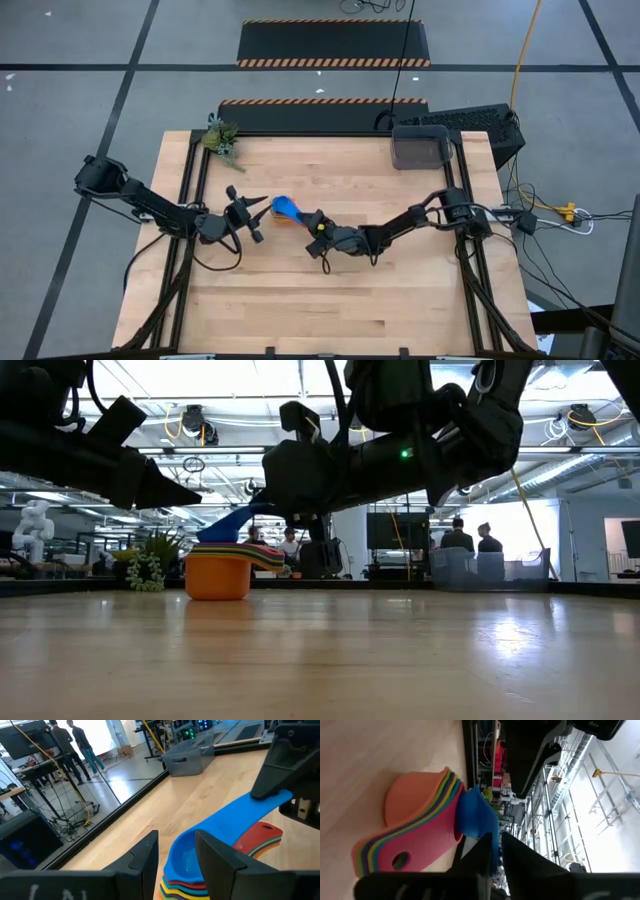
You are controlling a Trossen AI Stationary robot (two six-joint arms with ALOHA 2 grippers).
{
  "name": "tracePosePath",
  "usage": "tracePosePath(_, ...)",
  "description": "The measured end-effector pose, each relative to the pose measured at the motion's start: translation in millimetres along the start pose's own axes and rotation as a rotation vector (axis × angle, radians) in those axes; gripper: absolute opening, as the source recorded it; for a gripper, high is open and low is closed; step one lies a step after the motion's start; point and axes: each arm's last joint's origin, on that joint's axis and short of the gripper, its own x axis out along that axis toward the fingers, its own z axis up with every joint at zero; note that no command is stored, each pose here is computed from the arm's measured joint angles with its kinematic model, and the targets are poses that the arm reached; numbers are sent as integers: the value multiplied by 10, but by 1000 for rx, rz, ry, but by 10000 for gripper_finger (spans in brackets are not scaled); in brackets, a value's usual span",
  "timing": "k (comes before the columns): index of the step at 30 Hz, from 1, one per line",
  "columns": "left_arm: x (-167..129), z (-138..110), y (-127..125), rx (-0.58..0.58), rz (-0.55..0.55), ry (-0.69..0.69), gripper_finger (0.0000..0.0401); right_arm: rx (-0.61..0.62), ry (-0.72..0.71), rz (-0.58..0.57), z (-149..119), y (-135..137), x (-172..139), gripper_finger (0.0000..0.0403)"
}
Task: Nest measuring cups in basket
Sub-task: Stack the blue measuring cup on top of the light red measuring cup
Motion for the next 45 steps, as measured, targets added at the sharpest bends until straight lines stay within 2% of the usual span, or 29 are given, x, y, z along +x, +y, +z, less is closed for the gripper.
tracePosePath(18,0,-2,-1,-20,-2,1,132,39,-19,21,-5,22,6,133)
tracePosePath(28,-11,0,-13,-24,-13,-1,131,53,-15,52,-13,29,-3,153)
tracePosePath(36,-15,2,-17,-24,-16,-3,131,143,-41,156,-56,-162,-79,160)
tracePosePath(40,-15,2,-17,-27,-16,-4,131,235,-72,189,-92,-255,-91,189)
tracePosePath(45,-15,8,-16,-34,-16,-7,131,254,-29,234,-188,-208,-39,221)
